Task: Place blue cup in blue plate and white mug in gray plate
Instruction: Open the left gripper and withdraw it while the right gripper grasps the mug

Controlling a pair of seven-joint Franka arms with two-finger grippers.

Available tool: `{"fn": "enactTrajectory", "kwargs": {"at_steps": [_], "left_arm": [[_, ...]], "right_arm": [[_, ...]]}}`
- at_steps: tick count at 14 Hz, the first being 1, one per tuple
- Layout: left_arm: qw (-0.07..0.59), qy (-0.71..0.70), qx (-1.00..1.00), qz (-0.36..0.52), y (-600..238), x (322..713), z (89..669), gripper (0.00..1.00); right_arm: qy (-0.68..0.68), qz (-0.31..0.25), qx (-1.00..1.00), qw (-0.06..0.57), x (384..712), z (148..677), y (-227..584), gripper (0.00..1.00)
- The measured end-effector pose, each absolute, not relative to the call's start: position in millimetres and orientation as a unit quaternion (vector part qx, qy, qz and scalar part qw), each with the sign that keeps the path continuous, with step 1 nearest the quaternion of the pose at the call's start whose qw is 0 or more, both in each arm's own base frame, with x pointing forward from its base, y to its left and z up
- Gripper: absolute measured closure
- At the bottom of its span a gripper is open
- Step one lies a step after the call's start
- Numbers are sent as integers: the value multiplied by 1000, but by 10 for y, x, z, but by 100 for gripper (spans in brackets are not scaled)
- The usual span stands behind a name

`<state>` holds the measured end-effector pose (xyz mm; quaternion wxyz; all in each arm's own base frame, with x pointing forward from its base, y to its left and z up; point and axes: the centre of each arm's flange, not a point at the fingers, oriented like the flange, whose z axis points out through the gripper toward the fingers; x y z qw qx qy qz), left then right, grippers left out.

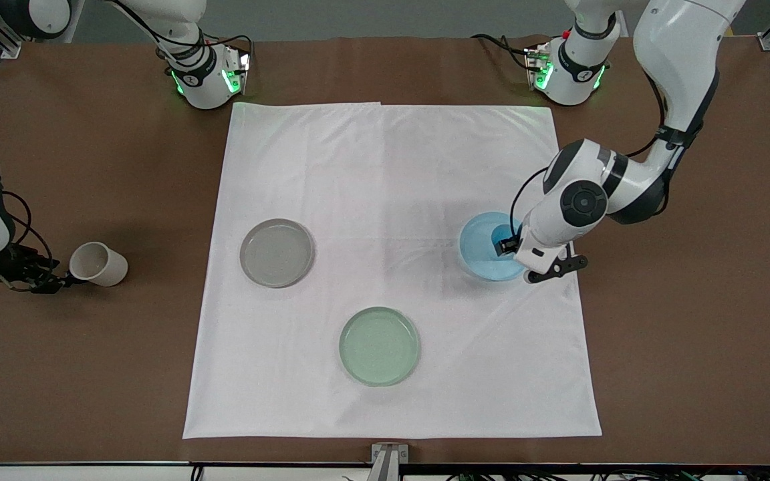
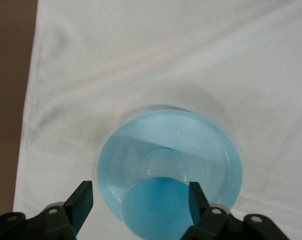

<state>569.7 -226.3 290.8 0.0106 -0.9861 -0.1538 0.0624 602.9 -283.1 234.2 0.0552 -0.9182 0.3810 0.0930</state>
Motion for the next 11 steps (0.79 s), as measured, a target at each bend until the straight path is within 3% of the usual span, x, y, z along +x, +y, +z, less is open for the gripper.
{"fn": "enactTrajectory", "kwargs": {"at_steps": [2,7,11], "left_arm": [[14,-161,-985,57,-2166,5875,3207,0],[7,-137,-990,43,-1753,6144,3453,0],[1,-105,-994,33,-1424,6331,3686,0]], "right_arm": [[380,96,-918,56,6023,2336,-2823,36],[380,99,-918,56,6018,2318,-2812,52],[378,104,-918,58,6013,2264,-2776,59]]}}
